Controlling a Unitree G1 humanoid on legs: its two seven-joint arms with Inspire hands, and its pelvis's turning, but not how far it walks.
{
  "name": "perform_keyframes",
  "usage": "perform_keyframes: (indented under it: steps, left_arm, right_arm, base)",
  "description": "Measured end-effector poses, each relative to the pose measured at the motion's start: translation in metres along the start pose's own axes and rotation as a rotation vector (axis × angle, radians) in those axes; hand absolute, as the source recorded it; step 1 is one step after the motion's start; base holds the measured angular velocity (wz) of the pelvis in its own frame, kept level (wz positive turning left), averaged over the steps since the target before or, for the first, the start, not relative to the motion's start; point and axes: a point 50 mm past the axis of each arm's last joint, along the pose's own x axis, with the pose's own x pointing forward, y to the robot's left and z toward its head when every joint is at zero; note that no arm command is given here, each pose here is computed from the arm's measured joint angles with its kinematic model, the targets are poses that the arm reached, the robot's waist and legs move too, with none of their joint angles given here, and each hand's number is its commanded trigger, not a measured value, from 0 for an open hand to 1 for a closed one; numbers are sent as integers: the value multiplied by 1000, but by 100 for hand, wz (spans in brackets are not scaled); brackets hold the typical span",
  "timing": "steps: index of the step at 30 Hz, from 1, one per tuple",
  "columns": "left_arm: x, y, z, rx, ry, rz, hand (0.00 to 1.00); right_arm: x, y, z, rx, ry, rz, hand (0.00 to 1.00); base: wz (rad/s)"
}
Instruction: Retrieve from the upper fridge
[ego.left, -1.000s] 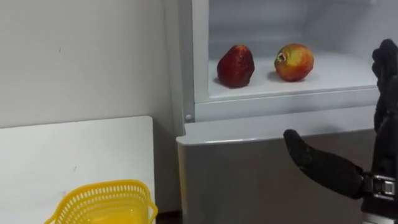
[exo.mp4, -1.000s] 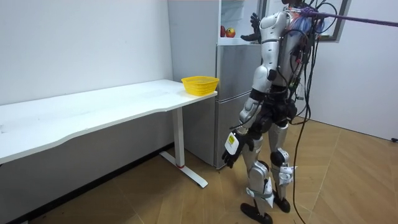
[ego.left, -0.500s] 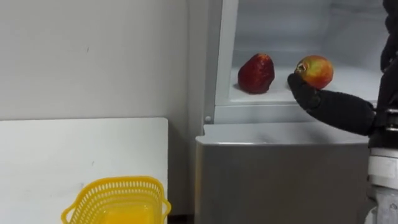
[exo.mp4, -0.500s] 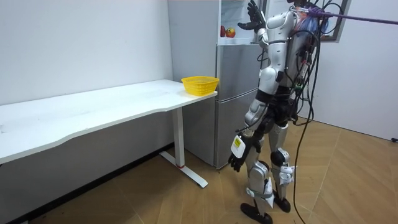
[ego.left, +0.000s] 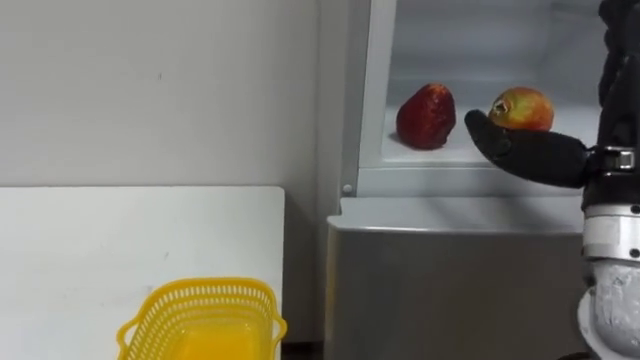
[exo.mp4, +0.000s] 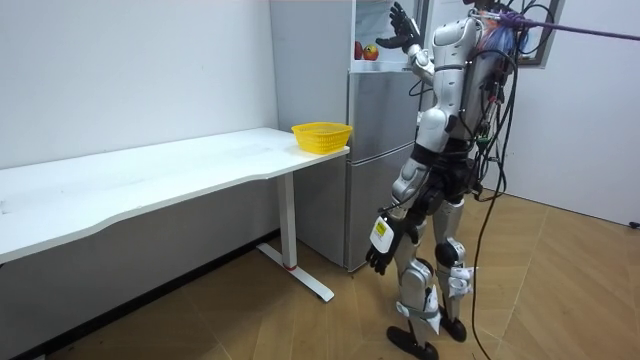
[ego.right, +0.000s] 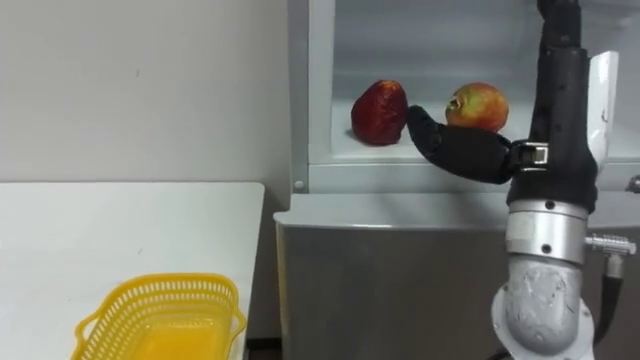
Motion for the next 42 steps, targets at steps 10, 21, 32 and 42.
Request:
perform_keyframes:
  steps: [10,21,32,42]
  left_arm:
    - [-2,6,2,-2,-19,19,0]
    - [-3,14,-4,4,-6,42,0]
    - [-4,16,-6,-8,13,39,0]
    - [-3,20,5,-6,-13,25,0]
  right_arm:
    - [15,5,-9,-51,56,108,0]
    - [24,17,-7,-20,64,169,0]
    - [29,16,-11,-53,78,205,0]
    - [34,18,-30,-125,156,323,0]
  base:
    - [2]
    - [1]
    - [5]
    - [1]
